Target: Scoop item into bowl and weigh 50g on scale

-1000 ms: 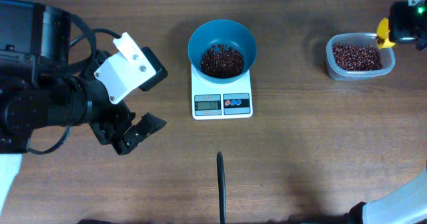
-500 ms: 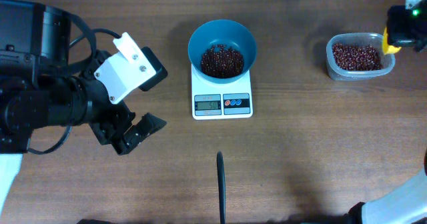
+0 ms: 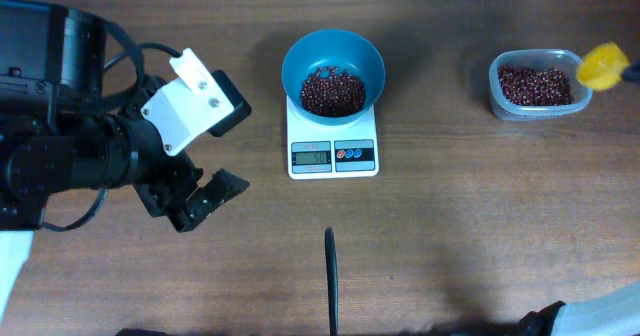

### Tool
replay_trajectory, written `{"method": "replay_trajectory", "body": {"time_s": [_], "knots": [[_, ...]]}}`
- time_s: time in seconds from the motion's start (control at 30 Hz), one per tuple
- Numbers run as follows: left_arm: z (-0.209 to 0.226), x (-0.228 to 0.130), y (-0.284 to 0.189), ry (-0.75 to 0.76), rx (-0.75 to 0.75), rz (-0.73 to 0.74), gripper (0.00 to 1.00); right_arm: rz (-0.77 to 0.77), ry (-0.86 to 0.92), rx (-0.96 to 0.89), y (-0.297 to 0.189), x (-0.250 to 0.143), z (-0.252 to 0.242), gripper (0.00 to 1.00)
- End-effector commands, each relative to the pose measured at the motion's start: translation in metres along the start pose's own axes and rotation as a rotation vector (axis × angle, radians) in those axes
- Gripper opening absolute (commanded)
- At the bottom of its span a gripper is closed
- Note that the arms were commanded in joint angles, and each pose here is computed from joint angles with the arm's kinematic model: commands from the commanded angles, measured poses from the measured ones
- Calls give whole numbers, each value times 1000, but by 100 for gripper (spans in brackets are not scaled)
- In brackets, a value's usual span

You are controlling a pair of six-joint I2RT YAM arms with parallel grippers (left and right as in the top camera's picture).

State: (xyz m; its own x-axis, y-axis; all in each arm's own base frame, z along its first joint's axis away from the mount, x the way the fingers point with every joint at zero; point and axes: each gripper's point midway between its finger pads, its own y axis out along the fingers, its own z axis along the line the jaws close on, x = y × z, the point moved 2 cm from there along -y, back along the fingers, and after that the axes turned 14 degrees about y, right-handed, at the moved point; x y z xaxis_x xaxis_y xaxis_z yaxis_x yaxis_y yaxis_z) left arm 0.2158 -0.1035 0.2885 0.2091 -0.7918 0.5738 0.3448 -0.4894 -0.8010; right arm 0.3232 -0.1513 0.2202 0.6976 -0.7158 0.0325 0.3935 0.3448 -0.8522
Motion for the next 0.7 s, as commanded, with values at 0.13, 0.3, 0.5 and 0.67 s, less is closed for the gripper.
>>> {"method": "replay_trajectory", "body": {"time_s": [0.13, 0.3, 0.5, 0.67], "knots": [[2, 5, -4, 20, 9, -20, 99, -81, 583, -413, -45, -22, -101, 4], [2, 5, -4, 20, 9, -20, 99, -173, 877, -508, -25, -22, -131, 4], [2, 5, -4, 20, 9, -20, 99, -574, 655, -444, -126, -58, -83, 4], [2, 5, -4, 20, 9, -20, 99, -803, 528, -227, -114, -130, -73, 4]]}}
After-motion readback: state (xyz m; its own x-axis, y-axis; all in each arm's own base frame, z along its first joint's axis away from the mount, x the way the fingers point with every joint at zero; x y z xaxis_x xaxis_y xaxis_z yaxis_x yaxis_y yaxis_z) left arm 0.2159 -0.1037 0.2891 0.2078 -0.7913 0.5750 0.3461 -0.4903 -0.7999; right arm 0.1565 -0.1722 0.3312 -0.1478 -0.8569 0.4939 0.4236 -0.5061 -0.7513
